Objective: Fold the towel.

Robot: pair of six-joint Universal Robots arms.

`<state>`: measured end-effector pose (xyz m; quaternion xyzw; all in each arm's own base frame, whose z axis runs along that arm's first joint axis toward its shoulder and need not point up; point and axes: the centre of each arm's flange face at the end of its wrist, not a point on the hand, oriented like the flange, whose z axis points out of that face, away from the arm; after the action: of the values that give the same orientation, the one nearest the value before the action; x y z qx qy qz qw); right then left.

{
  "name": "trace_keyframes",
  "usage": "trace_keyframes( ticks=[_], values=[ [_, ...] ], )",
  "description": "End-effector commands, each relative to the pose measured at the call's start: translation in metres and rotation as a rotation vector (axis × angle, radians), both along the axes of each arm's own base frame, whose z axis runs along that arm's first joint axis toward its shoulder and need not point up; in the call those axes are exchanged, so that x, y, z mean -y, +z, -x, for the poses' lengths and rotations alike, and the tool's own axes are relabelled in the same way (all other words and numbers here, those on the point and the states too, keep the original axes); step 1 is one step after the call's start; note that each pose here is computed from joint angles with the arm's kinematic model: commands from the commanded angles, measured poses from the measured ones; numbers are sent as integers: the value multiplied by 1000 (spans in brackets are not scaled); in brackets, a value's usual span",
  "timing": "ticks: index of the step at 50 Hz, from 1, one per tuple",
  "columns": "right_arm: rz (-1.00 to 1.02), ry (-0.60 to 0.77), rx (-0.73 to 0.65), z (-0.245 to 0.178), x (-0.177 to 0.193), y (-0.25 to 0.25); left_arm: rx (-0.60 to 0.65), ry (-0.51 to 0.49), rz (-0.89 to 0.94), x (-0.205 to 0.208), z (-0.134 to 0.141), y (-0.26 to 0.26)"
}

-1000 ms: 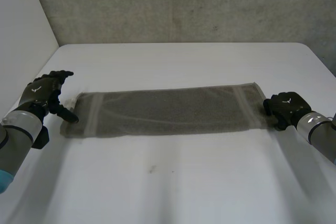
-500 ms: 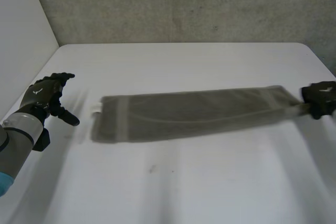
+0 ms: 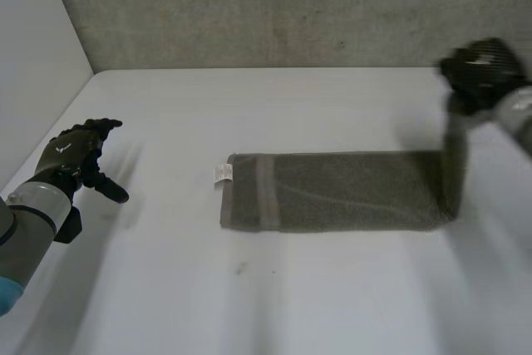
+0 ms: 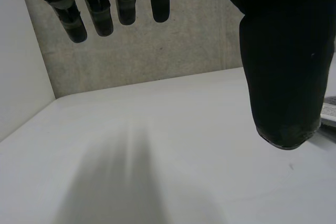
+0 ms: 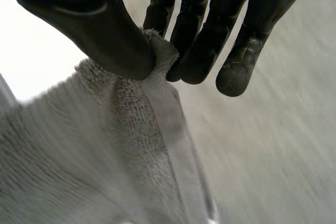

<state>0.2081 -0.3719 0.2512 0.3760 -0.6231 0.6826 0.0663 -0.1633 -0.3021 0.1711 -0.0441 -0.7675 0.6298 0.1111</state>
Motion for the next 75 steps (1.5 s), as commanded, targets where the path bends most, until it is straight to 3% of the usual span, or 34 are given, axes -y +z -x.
trace_keyframes(
  ticks=[1,11,20,27,36,41,46,58,66,70,71,75],
  values=[
    [-19,359,-14,-157,-97,-37,1,-3,-1,-1,1,0],
    [-151,574,-97,-218,-173,-111,2,-6,-2,-2,2,-1],
    [-163,515,-88,-205,-171,-94,3,-8,-7,-3,2,-2],
    [-241,294,0,-132,-127,-64,3,-9,-5,-3,3,-2],
    [-389,130,27,-60,-104,-93,9,-35,-5,-8,9,-2],
    [-408,54,56,-21,-92,-118,13,-112,18,-18,32,6],
    [-413,36,52,-11,-90,-128,12,-192,25,-30,58,22],
    [-333,48,76,-14,-83,-122,41,-255,-2,-50,103,57],
    [-146,77,95,-27,-60,-68,48,-253,28,-55,123,89],
    [-106,241,97,-76,-77,-41,38,-272,49,-58,130,107],
    [-106,242,97,-77,-77,-41,37,-272,49,-58,130,107],
    [-139,456,58,-142,-112,-46,26,-269,75,-57,132,117]
  ],
)
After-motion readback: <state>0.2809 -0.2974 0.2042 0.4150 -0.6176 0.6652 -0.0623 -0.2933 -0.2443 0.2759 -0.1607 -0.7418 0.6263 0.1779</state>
